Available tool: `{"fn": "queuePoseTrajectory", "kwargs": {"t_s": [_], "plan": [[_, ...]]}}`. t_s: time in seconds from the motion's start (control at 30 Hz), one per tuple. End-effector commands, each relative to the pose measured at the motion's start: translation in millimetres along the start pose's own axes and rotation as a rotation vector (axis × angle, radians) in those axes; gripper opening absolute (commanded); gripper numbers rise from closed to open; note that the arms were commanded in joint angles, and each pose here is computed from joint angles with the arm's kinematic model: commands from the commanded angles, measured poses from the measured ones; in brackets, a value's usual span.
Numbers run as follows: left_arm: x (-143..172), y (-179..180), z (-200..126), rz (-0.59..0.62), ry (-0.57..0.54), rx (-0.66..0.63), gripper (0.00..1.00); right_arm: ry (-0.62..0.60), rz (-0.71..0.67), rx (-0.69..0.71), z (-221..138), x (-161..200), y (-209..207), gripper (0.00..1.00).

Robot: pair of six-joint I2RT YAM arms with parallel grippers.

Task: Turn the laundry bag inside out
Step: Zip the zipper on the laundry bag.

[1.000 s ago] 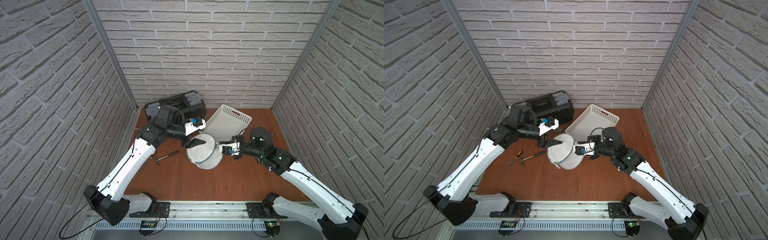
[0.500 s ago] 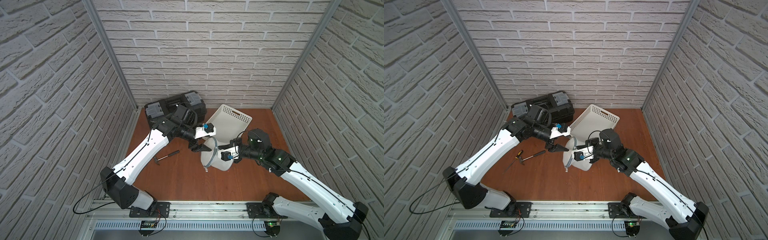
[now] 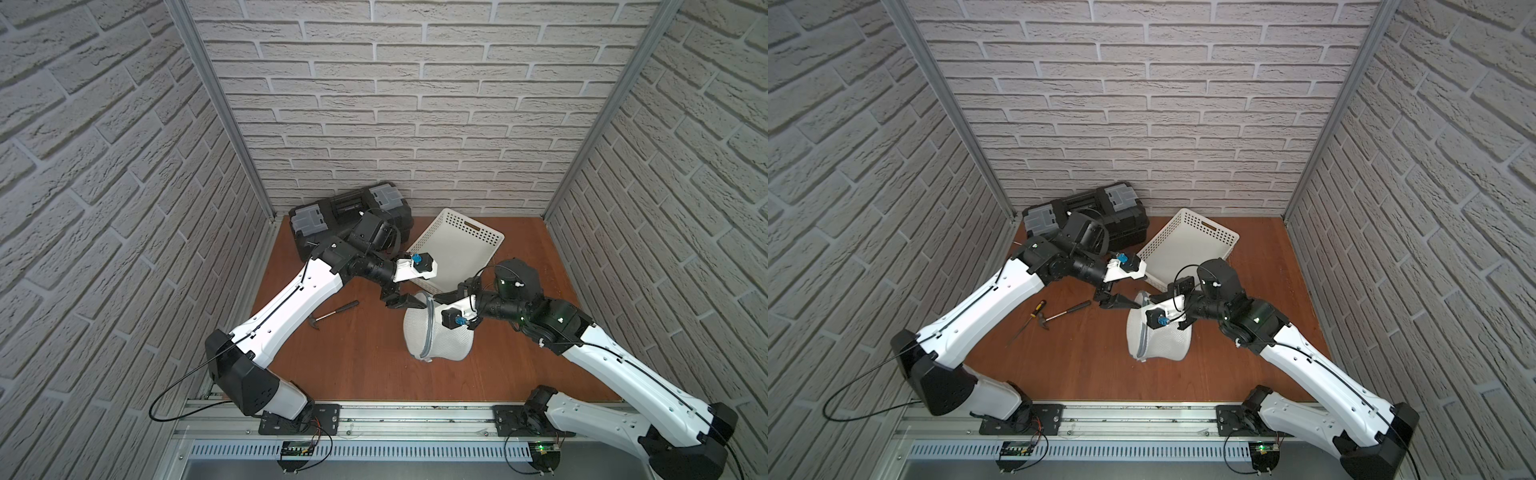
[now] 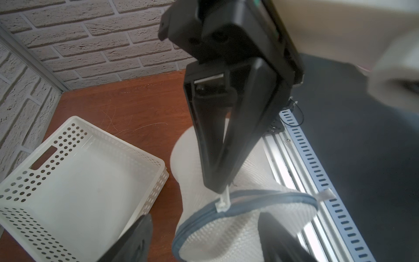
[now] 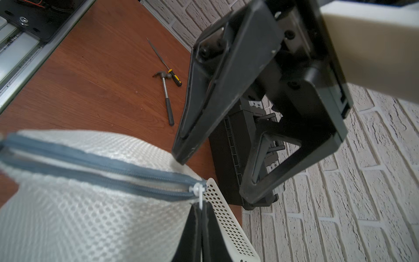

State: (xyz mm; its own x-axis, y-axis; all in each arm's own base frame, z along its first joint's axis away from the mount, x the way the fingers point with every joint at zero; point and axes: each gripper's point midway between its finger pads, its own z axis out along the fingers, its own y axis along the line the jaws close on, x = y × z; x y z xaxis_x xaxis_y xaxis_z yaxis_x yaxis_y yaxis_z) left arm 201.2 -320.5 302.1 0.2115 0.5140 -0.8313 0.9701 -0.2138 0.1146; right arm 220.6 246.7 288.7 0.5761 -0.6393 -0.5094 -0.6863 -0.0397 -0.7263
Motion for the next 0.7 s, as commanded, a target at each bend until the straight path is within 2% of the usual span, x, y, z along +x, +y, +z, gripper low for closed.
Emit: {"fn": "queuePoseTrajectory", "kwargs": {"t_s": [0.0, 0.23, 0.43, 0.67], "plan": [[9, -7, 11, 0.003, 0.024, 0.032, 0.78, -0.058, -0.022, 0.084, -12, -19, -22, 0.03], [12, -8, 20, 0.041, 0.042, 0.017, 0.76, -0.069, -0.012, 0.104, -15, -23, -26, 0.03], [18, -15, 18, 0.039, 0.066, 0.031, 0.60, -0.069, -0.011, 0.109, -15, -23, -27, 0.03], [22, -19, 12, 0.036, 0.090, 0.017, 0.51, -0.059, -0.018, 0.102, -14, -21, -24, 0.03]]}}
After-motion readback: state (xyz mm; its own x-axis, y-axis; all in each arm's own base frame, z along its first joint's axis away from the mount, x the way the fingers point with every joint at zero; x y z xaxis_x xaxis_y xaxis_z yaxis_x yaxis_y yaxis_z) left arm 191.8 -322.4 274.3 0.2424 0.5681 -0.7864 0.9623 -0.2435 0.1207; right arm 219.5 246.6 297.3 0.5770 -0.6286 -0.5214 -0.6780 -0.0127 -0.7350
